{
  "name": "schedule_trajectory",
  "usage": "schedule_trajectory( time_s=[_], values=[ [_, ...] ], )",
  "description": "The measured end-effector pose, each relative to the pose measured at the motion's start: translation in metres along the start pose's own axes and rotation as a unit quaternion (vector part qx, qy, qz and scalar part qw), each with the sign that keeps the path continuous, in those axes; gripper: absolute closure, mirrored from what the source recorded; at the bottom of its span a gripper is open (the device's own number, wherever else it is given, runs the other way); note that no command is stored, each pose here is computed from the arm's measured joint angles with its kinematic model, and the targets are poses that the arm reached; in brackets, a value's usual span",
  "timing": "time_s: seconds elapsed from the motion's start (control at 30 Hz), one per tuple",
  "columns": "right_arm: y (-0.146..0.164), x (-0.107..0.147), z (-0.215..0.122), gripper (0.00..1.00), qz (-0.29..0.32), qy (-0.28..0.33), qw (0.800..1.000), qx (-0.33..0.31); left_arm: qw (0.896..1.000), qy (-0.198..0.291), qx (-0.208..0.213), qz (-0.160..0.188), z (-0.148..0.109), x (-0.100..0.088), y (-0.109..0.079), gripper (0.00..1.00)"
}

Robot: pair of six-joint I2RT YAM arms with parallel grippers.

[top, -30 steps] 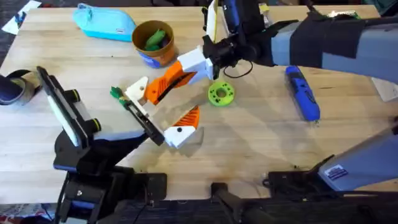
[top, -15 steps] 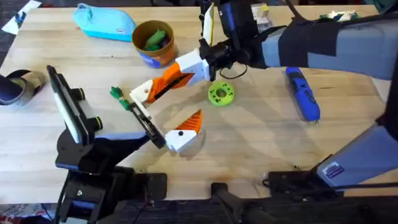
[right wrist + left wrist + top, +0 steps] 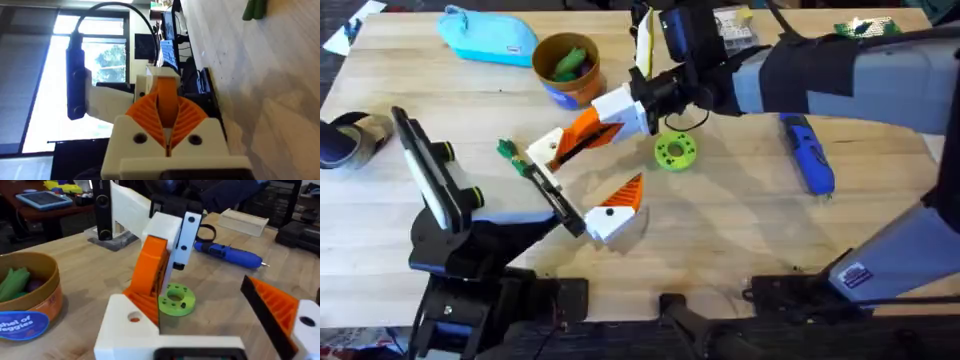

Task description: Pick up the gripper from the table and insert it into the empty holder that is missing its gripper. Then pick up a screw, insert it into the mounting hole, and use the screwdriver to tighten it. Finally, clean up the table by picking up the vegetable and placing it into the bucket.

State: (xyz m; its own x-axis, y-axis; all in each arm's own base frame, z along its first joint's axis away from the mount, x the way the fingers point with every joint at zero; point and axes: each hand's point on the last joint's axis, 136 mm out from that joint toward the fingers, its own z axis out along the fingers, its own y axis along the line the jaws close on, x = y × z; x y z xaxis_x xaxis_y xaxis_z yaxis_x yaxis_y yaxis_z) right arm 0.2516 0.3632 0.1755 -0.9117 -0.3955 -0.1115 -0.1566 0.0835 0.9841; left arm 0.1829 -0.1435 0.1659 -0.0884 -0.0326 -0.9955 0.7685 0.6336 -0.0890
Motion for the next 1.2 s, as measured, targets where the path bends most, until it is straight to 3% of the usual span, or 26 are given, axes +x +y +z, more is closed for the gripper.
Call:
schedule_trajectory(
  time_s=[0.23,0.43,0.57,0.73,1.0,1.2],
  values=[
    [0.000,-0.001,0.001,0.985,-0.001,-0.001,1.000,0.002,1.000,0.000,-0.003,0.000,0.000,0.000,0.001,0.010],
    [0.002,-0.002,0.005,0.780,-0.012,-0.002,1.000,0.001,1.000,-0.003,0.006,0.005,0.000,-0.002,-0.002,0.010],
    [0.003,-0.004,0.009,0.526,-0.024,-0.004,1.000,0.002,1.000,-0.009,0.010,0.015,0.000,-0.005,-0.004,0.010],
    [0.000,-0.005,0.009,0.290,-0.019,-0.005,1.000,0.002,1.000,-0.010,0.014,0.022,0.000,-0.006,-0.005,0.010],
    [0.002,-0.006,0.005,0.031,-0.021,-0.005,1.000,-0.003,0.998,-0.004,0.051,0.019,0.000,-0.003,-0.019,0.010],
    [-0.003,-0.020,-0.019,0.008,-0.017,-0.035,0.999,0.001,0.998,-0.004,0.056,0.019,0.000,-0.003,-0.020,0.010]
  ],
)
